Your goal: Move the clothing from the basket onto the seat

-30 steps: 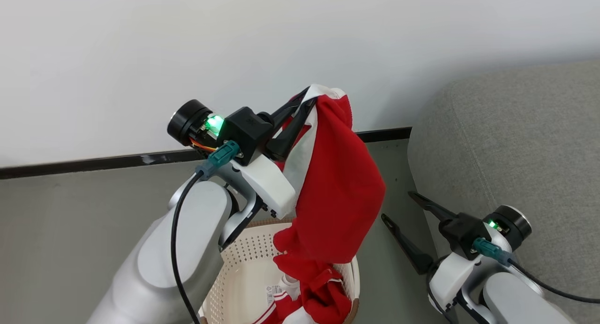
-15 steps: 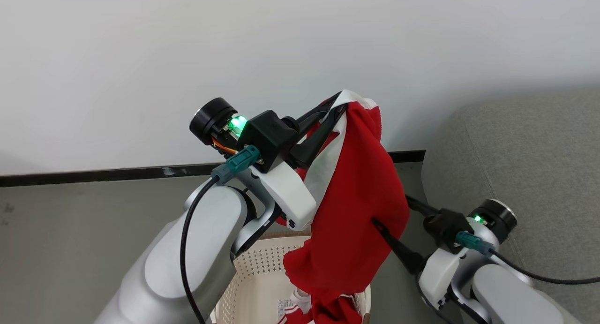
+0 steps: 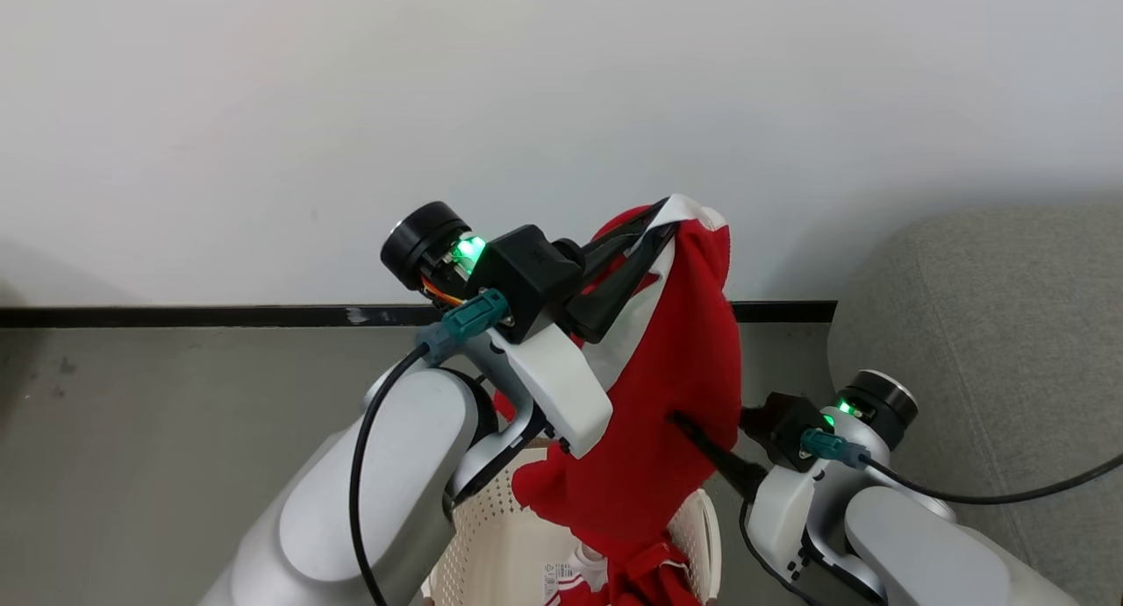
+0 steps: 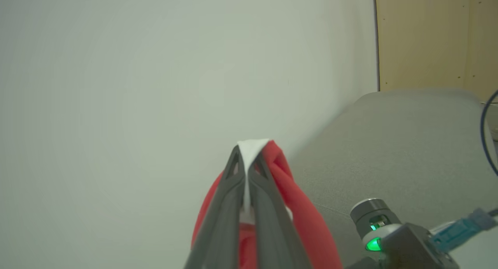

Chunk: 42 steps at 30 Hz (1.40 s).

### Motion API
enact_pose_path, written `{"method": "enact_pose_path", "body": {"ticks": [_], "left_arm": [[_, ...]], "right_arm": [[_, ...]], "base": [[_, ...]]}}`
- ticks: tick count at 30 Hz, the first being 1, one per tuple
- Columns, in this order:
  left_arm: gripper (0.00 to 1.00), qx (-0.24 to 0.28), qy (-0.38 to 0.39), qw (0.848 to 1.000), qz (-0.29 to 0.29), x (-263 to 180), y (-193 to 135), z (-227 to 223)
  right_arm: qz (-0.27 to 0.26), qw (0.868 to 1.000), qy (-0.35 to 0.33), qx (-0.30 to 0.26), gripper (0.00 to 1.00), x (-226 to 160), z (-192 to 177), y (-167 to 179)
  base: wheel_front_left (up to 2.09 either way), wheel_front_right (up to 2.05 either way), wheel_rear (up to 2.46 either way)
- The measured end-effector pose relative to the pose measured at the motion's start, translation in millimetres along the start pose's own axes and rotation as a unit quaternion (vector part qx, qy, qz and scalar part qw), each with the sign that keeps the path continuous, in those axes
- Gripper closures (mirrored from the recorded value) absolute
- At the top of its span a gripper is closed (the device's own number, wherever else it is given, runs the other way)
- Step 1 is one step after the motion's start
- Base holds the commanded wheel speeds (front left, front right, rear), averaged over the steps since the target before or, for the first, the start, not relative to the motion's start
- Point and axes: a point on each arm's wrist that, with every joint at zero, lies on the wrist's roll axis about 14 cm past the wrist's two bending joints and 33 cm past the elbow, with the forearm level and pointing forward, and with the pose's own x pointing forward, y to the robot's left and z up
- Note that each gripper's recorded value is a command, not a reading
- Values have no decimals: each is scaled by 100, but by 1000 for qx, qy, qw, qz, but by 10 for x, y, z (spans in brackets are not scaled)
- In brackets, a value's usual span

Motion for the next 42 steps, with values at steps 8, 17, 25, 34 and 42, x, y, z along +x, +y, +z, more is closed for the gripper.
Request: {"method": "enact_pose_path", "body": {"ticks": [8,17,25,34,42], "left_arm": [[100,-28,19,999,32,-100,100,-154],[100,-77,48,994,62,-183,149,-521],[11,-123,41,991,39,-110,-77,-654],[0,-155,43,987,-2,-1,-393,-784],[0,-164,47,985,-15,80,-559,-931]], "right_arm": [[-13,1000,1,28,100,13,-23,-74],[-93,994,0,57,100,-264,-94,-536],[-151,986,-26,62,100,-492,37,-854],[-244,967,-22,70,100,-1023,-55,-1249],[-332,941,-17,59,100,-1621,-81,-1601]], "base": [[0,0,0],[0,0,0],[0,0,0],[0,0,0],[0,0,0]]}}
